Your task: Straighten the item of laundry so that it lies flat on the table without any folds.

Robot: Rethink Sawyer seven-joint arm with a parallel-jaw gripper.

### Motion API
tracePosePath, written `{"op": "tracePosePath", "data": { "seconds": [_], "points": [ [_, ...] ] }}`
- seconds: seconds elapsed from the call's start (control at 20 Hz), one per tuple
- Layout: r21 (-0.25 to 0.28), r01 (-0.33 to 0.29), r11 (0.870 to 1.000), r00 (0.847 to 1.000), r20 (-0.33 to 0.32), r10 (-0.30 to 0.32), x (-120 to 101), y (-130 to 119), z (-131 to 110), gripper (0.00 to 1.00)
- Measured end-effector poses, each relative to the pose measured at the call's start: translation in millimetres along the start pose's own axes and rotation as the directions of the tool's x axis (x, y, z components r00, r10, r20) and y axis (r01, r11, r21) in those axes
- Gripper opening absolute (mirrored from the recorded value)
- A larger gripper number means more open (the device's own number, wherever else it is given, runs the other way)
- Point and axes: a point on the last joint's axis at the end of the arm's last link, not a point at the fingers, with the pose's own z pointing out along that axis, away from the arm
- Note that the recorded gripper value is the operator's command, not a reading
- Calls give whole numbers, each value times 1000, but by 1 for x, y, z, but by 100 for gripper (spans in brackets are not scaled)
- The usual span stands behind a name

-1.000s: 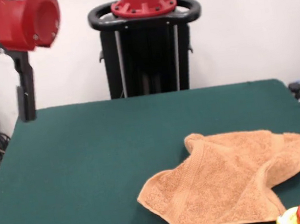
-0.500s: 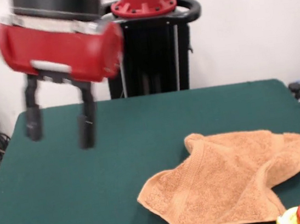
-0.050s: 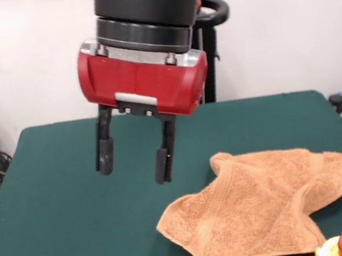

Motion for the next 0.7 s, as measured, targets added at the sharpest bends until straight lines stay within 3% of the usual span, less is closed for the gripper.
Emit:
{"op": "tracePosePath", "data": {
  "seconds": [0.35, 0.7],
  "points": [
    [1, -18, 1000, 1000, -1, 18, -2, -8, 0, 100],
    [9, -59, 998, 998, -5, 59, -7, -38, 4, 100]
  ]
}}
